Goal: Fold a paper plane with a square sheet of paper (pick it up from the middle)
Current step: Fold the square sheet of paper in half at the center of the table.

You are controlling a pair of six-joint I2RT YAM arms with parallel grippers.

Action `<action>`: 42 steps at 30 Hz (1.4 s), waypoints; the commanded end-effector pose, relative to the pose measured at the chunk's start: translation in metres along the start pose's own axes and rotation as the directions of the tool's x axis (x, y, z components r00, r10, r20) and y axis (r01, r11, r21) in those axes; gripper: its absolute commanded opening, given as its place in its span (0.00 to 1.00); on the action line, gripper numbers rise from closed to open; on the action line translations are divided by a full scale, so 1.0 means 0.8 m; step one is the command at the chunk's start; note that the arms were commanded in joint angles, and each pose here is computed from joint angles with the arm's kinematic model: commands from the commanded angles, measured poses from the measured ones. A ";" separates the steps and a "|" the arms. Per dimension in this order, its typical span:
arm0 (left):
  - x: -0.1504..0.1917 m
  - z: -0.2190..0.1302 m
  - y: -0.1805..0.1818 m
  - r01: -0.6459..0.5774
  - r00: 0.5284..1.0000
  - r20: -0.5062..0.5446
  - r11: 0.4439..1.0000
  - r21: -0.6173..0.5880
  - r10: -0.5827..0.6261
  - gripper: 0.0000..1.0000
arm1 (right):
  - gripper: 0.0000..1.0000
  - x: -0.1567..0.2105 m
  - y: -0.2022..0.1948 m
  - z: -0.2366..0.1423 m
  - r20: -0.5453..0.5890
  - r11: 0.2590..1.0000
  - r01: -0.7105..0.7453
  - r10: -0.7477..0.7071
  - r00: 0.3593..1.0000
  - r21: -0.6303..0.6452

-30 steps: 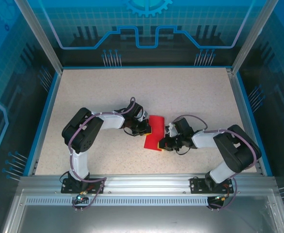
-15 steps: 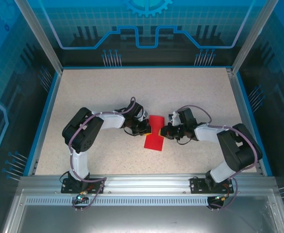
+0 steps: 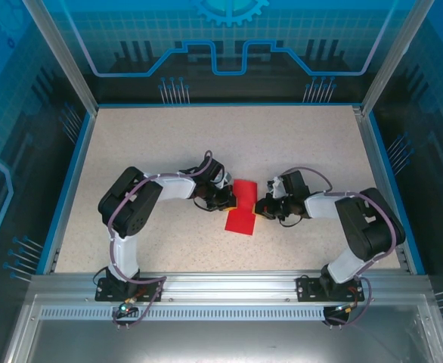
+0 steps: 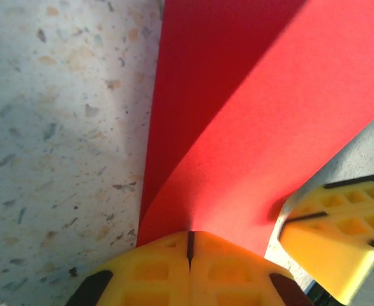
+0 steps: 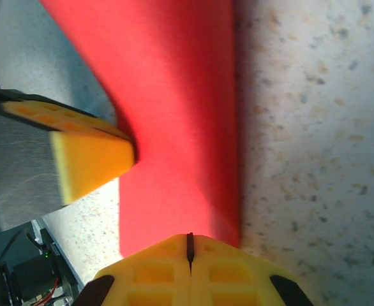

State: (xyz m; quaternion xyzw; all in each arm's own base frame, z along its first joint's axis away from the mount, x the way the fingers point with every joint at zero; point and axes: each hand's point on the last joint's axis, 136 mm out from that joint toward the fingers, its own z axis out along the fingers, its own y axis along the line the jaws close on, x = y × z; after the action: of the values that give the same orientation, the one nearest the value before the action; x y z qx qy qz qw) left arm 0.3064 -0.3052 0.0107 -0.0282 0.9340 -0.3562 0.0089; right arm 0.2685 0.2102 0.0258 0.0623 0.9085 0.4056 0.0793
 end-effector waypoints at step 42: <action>0.040 0.023 0.093 0.077 0.993 -0.069 0.966 -0.246 -0.097 0.00 | 0.00 -0.068 -0.029 0.018 -0.009 0.999 -0.038 0.038 0.999 0.004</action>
State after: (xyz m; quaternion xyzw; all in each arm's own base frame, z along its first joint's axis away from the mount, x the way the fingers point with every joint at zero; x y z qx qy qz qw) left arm 0.3064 -0.3052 0.0108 -0.0257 0.9346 -0.3546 0.0087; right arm 0.3229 0.2025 0.0121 0.0668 0.9032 0.4172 0.0760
